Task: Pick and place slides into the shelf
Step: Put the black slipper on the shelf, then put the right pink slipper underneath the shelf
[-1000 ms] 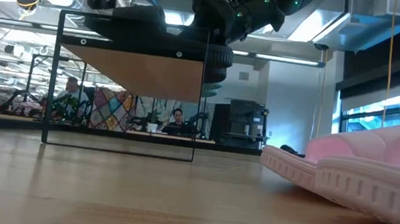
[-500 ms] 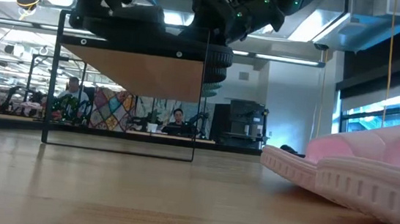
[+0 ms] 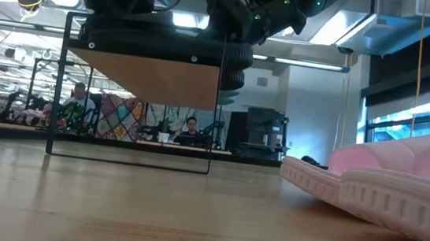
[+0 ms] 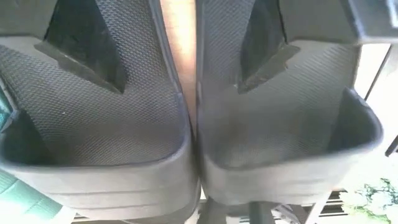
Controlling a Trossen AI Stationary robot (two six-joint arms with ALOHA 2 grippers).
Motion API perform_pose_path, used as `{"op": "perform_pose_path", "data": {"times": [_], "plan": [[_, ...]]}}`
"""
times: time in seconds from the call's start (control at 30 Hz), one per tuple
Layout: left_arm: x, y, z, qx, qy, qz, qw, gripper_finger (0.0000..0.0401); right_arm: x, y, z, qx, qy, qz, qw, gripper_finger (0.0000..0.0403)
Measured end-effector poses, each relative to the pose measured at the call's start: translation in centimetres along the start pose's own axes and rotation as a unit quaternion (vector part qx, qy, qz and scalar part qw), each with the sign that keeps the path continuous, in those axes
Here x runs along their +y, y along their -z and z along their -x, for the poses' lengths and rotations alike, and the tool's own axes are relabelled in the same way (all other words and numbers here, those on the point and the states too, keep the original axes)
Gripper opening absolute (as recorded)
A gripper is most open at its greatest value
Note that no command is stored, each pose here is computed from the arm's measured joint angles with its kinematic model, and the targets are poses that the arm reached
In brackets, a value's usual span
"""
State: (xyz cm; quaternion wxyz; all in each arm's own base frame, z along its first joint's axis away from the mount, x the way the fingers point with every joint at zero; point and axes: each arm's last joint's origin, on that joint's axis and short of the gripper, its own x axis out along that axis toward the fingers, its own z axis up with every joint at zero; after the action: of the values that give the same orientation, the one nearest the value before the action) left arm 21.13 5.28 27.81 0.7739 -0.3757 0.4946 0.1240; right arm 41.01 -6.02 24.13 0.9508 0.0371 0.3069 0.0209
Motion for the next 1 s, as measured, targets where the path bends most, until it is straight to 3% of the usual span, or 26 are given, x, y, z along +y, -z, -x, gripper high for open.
{"op": "perform_pose_path", "data": {"times": [0.23,0.57,0.73,1.0], "plan": [[0.0,0.1,0.7,-0.020,0.008,-0.011,1.000,0.0165,0.0,0.0,0.0,-0.001,0.006,0.000,1.000,0.0306],[0.5,1.5,4.3,-0.089,0.035,0.000,0.995,0.0165,0.0,0.0,0.0,-0.001,0.005,-0.003,1.000,0.0306],[0.8,2.2,6.0,-0.136,0.042,-0.007,0.990,0.0165,0.0,-0.3,0.0,-0.005,0.005,-0.010,1.000,0.0306],[0.1,2.3,7.8,-0.205,0.097,-0.054,0.972,0.0165,0.0,-2.1,0.9,0.015,0.011,-0.013,1.000,0.0306]]}}
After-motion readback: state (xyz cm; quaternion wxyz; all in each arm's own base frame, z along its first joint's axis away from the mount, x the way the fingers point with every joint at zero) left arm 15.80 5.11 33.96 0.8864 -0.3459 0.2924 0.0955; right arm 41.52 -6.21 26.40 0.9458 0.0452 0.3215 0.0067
